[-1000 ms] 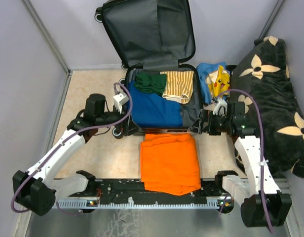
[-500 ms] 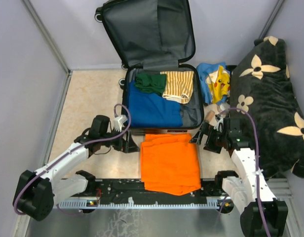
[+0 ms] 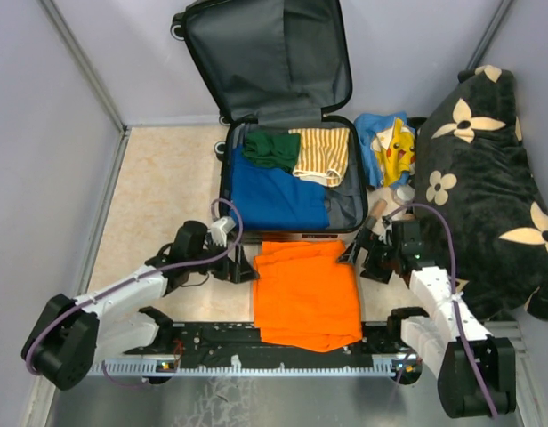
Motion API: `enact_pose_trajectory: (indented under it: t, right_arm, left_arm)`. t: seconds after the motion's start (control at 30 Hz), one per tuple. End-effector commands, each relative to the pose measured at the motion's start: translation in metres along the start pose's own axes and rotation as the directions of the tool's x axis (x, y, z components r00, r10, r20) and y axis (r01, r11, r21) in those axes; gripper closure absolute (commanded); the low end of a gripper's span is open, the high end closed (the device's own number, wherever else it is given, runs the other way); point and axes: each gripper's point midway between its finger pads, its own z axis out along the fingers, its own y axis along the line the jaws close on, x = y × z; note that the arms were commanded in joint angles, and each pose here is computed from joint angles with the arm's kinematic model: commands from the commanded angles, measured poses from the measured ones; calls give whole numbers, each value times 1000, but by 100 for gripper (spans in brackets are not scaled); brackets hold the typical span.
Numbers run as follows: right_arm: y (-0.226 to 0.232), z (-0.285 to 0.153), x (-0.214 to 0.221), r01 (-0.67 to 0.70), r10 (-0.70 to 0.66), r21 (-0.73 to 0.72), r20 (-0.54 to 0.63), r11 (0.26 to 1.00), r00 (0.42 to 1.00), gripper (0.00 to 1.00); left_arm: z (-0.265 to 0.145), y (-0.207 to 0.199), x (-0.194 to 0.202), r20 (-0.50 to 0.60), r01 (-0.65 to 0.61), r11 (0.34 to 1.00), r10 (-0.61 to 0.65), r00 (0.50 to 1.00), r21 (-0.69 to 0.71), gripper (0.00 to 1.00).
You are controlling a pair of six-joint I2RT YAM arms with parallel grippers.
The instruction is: Pack the luggage
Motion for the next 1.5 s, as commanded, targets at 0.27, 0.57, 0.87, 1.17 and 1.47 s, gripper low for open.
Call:
enact_pose_trajectory:
  t: [0.27, 0.57, 0.87, 1.17, 1.47]
  right_arm:
    - [2, 24, -4, 42, -40, -24, 94, 999, 995, 3]
    - [5, 31, 15, 73, -70, -41, 57, 996, 996, 24]
    - [30, 27, 21, 156, -148, -139, 70, 978, 987, 54]
    - [63, 11, 27, 265, -245, -256, 107, 930, 964, 97]
    - [106, -30, 34, 362, -355, -403, 97, 840, 930, 100]
  left_arm:
    - [28, 5, 18, 47, -17, 1000, 18, 999, -23, 0]
    - [40, -6, 43, -20, -59, 998, 59, 998, 25, 9]
    - [60, -23, 36, -5, -117, 990, 117, 993, 83, 48]
    - [58, -63, 25, 33, -279, 937, 278, 960, 210, 98]
    - [23, -89, 24, 99, -471, 842, 462, 881, 262, 100]
